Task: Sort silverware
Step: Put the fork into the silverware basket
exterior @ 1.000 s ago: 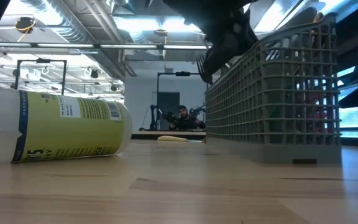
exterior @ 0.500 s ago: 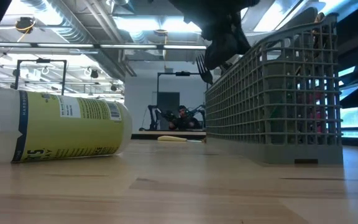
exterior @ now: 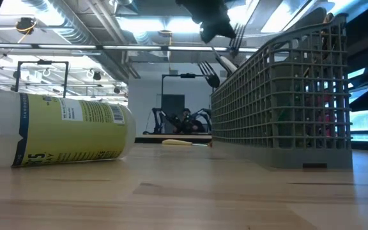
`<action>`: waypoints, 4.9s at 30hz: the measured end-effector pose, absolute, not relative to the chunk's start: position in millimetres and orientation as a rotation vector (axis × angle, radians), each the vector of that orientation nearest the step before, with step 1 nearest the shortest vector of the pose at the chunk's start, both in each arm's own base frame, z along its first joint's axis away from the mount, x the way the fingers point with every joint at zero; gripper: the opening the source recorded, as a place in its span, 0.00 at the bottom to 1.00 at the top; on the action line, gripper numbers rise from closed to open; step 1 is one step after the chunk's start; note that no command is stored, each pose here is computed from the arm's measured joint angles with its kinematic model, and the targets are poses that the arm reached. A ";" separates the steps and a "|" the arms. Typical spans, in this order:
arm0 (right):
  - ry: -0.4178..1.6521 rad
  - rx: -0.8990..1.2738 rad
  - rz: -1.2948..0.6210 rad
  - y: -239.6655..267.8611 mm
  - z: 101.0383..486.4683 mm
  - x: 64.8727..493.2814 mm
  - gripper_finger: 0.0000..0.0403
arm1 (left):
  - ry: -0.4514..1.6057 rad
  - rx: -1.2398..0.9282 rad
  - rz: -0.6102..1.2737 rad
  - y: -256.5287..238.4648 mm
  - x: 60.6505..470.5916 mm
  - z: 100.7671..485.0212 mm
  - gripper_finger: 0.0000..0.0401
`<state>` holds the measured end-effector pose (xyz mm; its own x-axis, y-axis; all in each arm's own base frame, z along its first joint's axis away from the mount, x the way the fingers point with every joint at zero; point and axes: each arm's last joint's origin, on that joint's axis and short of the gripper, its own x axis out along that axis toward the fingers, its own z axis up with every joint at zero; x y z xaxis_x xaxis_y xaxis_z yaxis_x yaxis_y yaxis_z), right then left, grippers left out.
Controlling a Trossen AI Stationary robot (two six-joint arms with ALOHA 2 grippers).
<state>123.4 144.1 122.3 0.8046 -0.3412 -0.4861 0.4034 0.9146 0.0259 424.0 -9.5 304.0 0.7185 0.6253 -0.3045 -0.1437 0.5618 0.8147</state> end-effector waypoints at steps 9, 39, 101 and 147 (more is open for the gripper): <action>0.494 0.129 -0.401 144.0 122.2 123.4 0.00 | 0.653 0.706 0.464 15.2 415.2 306.2 0.00; 0.494 0.130 -0.401 144.1 122.3 123.4 0.00 | 0.822 0.521 0.441 35.8 376.1 304.5 0.00; 0.431 0.194 -0.422 145.4 124.1 125.0 0.00 | 0.591 -0.485 0.657 -27.9 179.4 164.8 0.11; 0.436 0.190 -0.422 145.0 123.9 124.8 0.00 | 0.809 -0.372 0.776 -33.7 171.5 105.8 0.24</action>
<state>124.8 145.0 123.9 0.8221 -0.3544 -0.4457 0.4346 0.8962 0.0889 171.5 -33.7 105.8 0.4416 0.4735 -0.7621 -0.7414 0.6709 -0.0127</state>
